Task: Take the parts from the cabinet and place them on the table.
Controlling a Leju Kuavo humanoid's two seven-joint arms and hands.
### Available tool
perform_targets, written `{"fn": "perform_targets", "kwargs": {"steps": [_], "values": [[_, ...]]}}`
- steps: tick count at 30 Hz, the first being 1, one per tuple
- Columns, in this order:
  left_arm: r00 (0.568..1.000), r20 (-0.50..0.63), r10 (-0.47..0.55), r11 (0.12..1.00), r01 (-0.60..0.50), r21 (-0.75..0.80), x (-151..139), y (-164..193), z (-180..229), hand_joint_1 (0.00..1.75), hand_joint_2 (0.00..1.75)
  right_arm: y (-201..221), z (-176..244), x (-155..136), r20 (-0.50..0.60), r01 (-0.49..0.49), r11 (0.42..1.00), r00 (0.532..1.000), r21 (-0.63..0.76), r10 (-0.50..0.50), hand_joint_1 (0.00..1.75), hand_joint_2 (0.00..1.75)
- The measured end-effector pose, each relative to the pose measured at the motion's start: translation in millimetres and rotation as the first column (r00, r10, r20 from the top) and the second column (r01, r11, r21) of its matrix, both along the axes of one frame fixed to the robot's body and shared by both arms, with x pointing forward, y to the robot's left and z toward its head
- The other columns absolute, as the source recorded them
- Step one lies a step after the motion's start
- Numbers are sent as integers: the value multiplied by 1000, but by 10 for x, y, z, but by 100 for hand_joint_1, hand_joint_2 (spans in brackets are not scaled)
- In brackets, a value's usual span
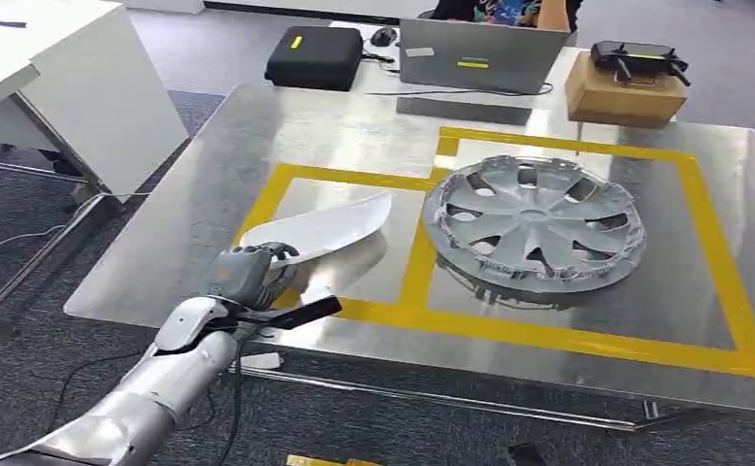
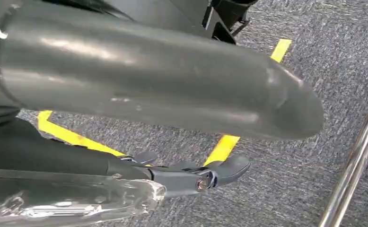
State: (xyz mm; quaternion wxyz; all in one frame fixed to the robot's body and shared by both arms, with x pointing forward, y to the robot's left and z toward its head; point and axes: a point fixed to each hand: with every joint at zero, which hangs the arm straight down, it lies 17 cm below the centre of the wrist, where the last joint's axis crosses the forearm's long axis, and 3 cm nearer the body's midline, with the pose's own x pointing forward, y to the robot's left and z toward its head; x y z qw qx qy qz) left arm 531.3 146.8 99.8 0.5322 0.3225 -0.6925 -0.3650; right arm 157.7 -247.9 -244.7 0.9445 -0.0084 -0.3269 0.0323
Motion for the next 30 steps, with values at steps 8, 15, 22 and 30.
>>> {"fn": "perform_targets", "kwargs": {"steps": [8, 15, 22, 30], "values": [[998, -47, -41, 999, 42, 25, -40, -113, -133, 0, 175, 13, 1, 5, 0, -10, 1000, 1000, 2, 10, 0, 0], [994, -24, -110, 993, 109, -44, -143, -272, -133, 0, 0, 28, -1, -1, -3, -21, 1000, 1000, 2, 21, 0, 0], [994, 38, -103, 985, 107, -136, -329, -332, 133, 0, 0, 14, -8, -35, -5, -10, 1000, 1000, 0, 10, 0, 0], [992, 79, -97, 983, 108, -149, -373, -318, 283, 0, 0, 9, -8, -34, -4, -10, 1000, 1000, -2, 10, 0, 0]]}}
